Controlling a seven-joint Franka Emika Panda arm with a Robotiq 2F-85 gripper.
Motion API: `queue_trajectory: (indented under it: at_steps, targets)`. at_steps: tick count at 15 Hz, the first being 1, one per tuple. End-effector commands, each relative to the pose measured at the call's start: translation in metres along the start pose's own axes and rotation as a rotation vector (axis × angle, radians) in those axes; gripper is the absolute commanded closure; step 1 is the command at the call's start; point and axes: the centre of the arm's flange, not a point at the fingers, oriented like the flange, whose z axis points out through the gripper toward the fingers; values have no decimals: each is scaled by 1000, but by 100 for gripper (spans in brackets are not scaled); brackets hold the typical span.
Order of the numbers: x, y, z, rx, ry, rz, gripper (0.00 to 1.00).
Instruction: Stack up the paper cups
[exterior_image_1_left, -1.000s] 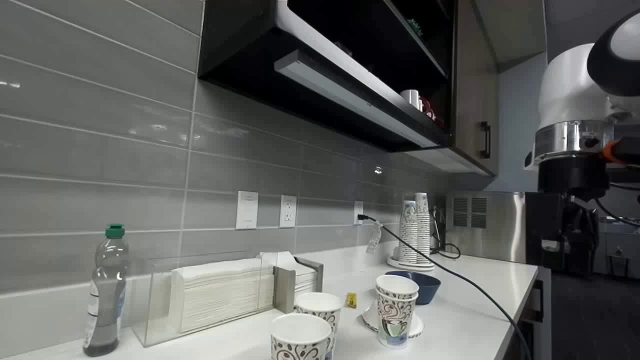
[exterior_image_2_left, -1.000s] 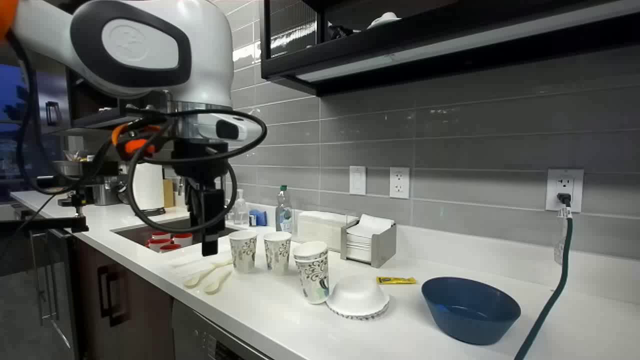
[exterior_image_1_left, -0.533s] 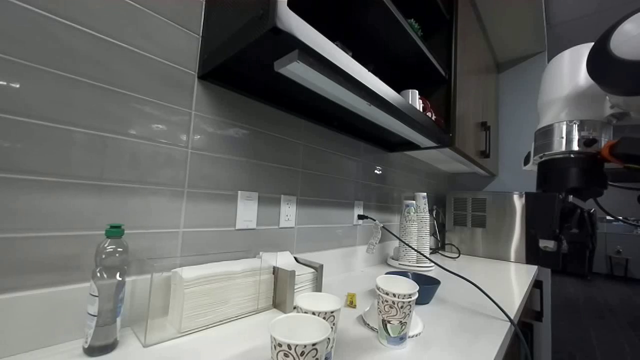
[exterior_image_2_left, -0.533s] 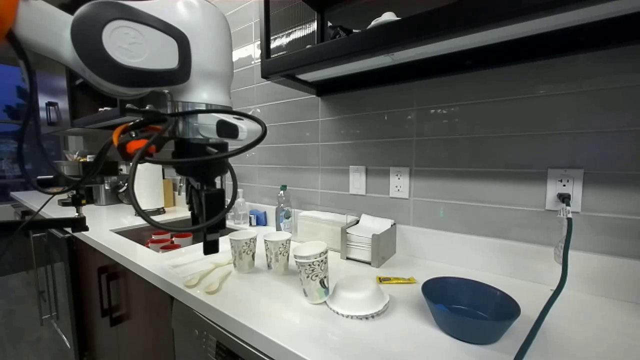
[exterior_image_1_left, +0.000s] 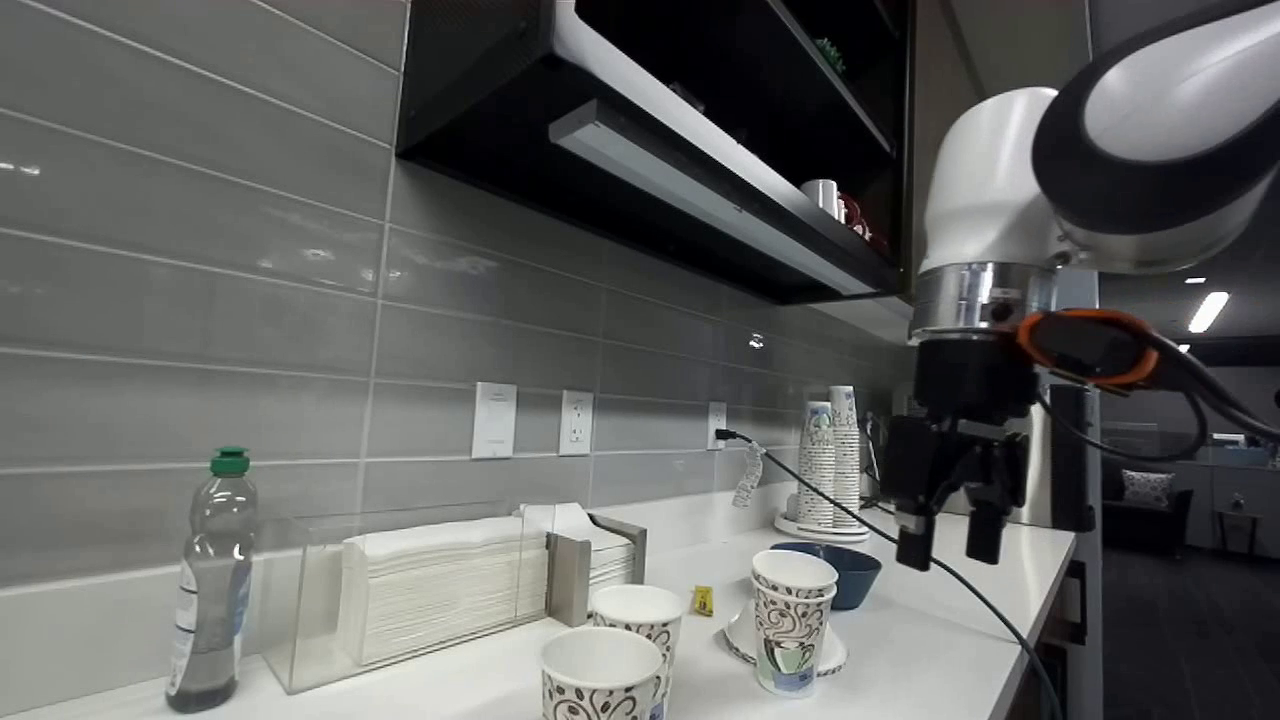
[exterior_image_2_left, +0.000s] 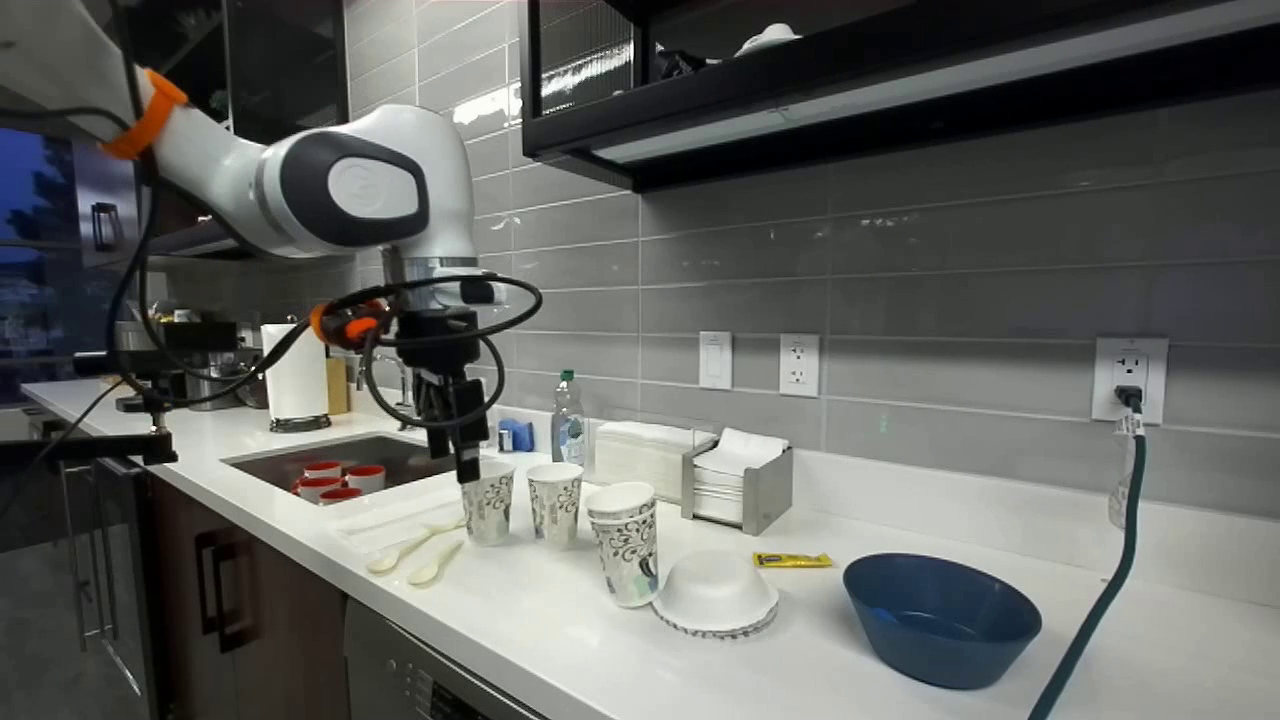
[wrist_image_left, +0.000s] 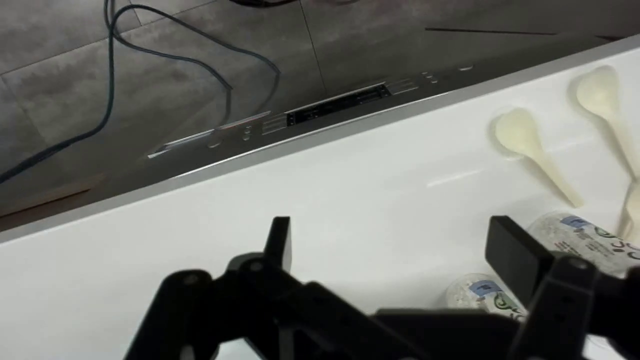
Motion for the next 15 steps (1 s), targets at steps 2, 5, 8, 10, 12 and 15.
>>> queue_trajectory:
  at_steps: [2, 5, 8, 10, 12, 15]
  targets:
    - [52, -93, 12, 67, -64, 11, 0]
    - [33, -89, 13, 62, -49, -35, 0]
    - [42, -98, 12, 77, -53, -43, 0]
    - [44, -106, 24, 23, -45, 142, 0]
    - [46, -128, 33, 1, -33, 252, 0]
    - [53, -163, 41, -42, 19, 394, 0]
